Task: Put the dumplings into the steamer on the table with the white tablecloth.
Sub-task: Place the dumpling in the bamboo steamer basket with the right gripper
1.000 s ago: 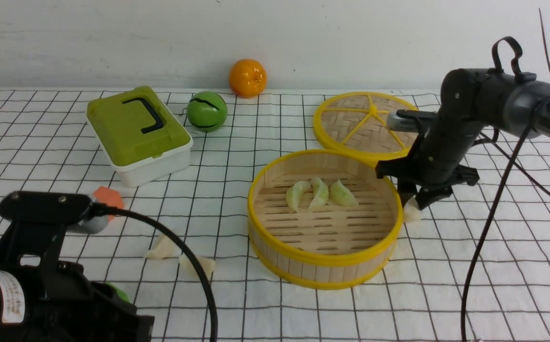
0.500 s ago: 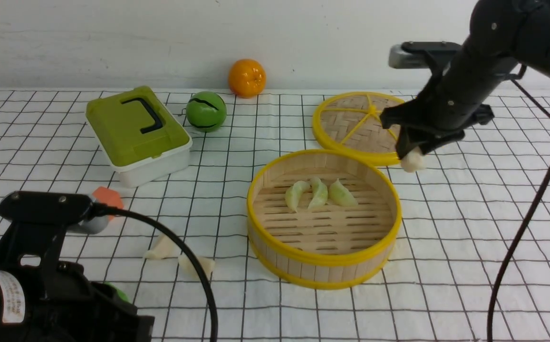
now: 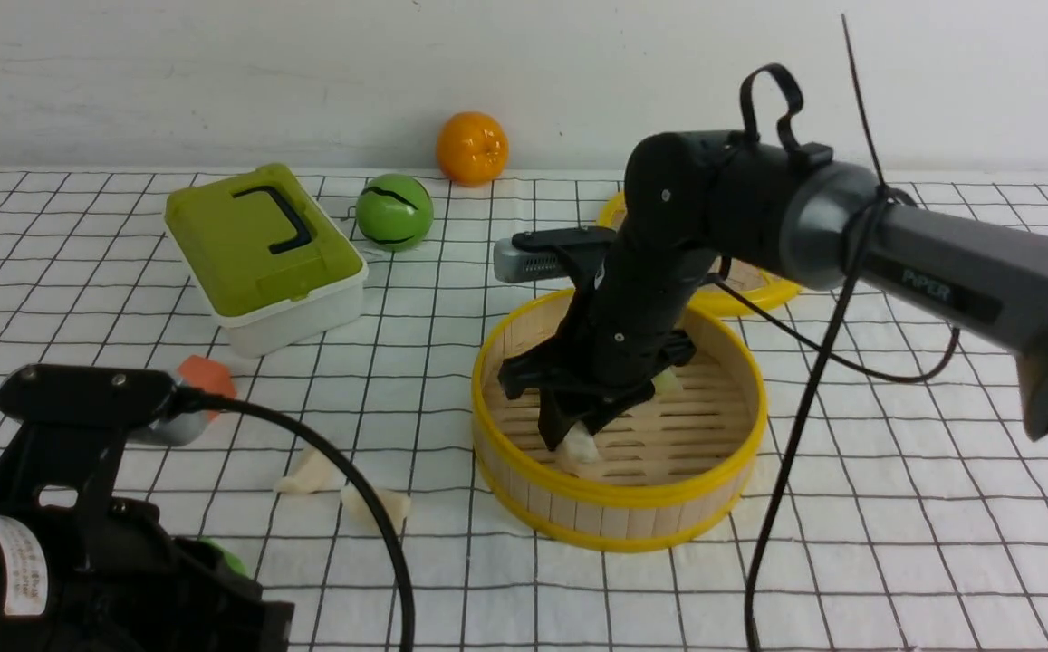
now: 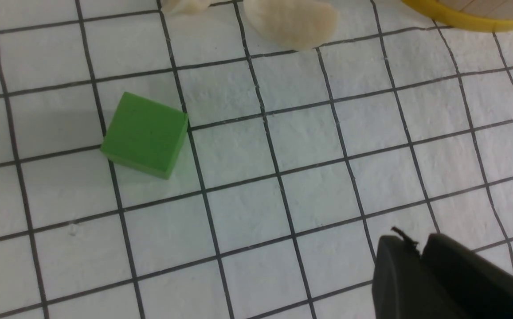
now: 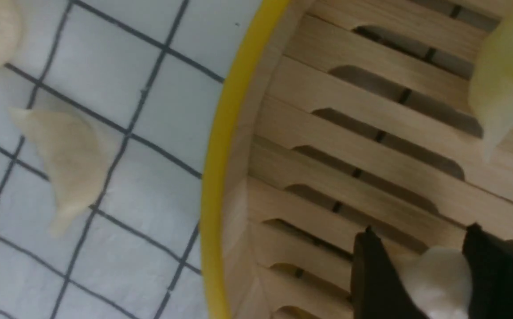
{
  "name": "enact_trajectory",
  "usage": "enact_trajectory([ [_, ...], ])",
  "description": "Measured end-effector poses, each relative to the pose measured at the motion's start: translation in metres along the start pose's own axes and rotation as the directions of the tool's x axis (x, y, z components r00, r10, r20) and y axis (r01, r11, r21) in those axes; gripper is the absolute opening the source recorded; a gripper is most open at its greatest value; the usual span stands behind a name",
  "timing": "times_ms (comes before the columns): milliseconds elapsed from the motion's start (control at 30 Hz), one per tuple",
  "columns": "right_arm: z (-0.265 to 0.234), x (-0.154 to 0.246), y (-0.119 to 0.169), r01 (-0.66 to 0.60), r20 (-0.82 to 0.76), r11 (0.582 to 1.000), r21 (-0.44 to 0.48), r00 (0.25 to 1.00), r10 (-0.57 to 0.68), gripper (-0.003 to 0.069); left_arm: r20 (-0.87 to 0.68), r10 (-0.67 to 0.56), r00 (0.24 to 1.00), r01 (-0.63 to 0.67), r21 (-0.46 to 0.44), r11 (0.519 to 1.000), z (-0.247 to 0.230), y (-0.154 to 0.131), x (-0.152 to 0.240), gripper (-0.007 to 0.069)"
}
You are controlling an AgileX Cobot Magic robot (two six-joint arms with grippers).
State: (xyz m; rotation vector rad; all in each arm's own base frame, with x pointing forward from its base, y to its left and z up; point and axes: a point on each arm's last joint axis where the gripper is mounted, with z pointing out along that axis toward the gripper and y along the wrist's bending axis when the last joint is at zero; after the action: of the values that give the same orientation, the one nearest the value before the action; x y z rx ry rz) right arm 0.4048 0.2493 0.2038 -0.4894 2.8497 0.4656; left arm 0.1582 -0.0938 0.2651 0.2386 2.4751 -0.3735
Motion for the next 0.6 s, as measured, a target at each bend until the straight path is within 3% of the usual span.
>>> enact_trajectory([
  [133, 0.002, 0.0, -0.006, -0.043, 0.002, 0.997, 0.056, 0.999, 0.043, 0.025, 0.0, 0.0, 1.0, 0.0, 0.0, 1.0, 0.0, 0.0, 0.0, 0.0072],
  [300, 0.002, 0.0, -0.006, -0.068, 0.001, 0.996, 0.059, 0.998, 0.068, 0.027, -0.001, -0.008, 1.0, 0.008, 0.005, 1.0, 0.0, 0.0, 0.0, 0.0074],
  [367, 0.002, 0.0, -0.005, -0.077, 0.0, 0.996, 0.049, 0.997, 0.077, 0.0305, 0.004, -0.008, 1.0, 0.008, 0.007, 1.0, 0.0, -0.001, 0.0, 0.0074],
  [500, -0.01, -0.001, -0.001, -0.07, 0.025, 0.997, 0.028, 0.997, 0.069, 0.0467, -0.005, -0.017, 1.0, 0.017, -0.023, 1.0, -0.001, -0.004, -0.015, 0.0064],
  [600, -0.034, -0.003, 0.006, -0.019, 0.074, 1.0, 0.016, 0.997, 0.018, 0.0517, -0.034, -0.03, 0.999, 0.028, -0.058, 0.998, 0.004, -0.008, -0.035, 0.0045],
])
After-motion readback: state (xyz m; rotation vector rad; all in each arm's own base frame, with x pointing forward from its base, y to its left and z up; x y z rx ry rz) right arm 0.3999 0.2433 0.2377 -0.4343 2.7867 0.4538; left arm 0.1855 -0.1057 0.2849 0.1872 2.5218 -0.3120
